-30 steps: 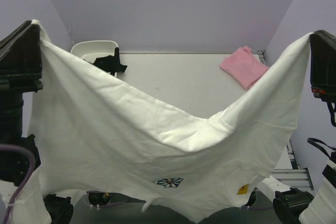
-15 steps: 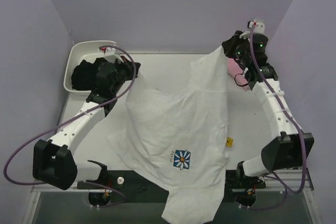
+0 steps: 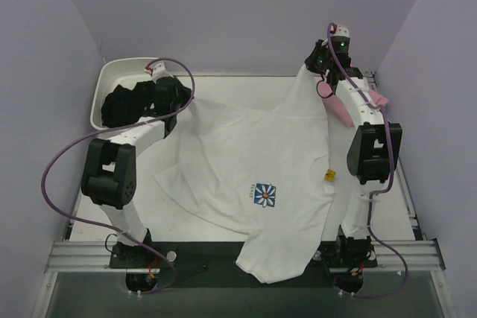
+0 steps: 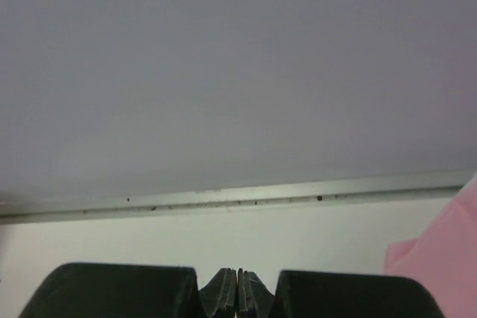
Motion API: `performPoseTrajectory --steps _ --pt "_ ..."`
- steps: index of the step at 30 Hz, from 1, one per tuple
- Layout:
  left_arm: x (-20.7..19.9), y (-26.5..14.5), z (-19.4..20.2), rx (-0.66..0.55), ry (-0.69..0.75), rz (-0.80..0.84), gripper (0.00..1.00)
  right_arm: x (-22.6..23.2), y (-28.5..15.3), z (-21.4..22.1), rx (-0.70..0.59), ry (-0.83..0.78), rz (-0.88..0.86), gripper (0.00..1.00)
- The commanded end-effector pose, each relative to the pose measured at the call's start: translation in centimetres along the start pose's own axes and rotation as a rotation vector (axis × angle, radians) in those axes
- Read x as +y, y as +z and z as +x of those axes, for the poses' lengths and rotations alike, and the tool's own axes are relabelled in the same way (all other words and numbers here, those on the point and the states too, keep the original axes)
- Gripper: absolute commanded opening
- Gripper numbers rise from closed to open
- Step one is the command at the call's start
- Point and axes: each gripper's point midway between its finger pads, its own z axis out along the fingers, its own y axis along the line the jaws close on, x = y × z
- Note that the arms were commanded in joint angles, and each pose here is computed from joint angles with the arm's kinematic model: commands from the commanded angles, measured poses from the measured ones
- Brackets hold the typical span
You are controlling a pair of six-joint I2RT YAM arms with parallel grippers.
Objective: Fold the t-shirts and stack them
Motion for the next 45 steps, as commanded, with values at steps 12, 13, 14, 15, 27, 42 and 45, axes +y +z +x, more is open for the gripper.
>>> performPoseTrajectory --steps 12,13,14,15,27,42,45 --pt "2.3 1.5 -9.6 -0.244 -0.109 -0.173 0.00 6.2 1.8 -6.4 -0.142 -0.012 -0.146 0.00" --pt "2.3 0.8 -10.4 -0.262 -0.102 -0.190 0.00 6.2 1.7 -6.7 -0.150 -0.012 -0.147 0.00" --pt "2.1 0.2 -11.1 -0.274 -0.098 -0.195 0.00 6.5 1.4 -7.2 -0.162 -0.013 -0.154 0.00" --pt "1.7 -0.6 -12.2 -0.290 -0.102 -0.194 0.00 6.5 1.2 -7.5 -0.168 -0.013 -0.154 0.00" --pt "5.3 6.7 -9.0 -0.174 -0.046 -0.343 0.00 4.1 3.8 -5.2 -0.117 0.007 -0.044 0.00" --pt "-0.8 -0.2 -14.3 -0.236 -0.052 -0.252 0.97 9.6 -4.1 -7.9 -0.161 0.015 -0.135 1.00" --pt "-3.8 -3.9 -13.4 -0.171 -0.040 -0.188 0.97 14.0 -5.8 -2.7 -0.017 0.024 -0.232 1.00"
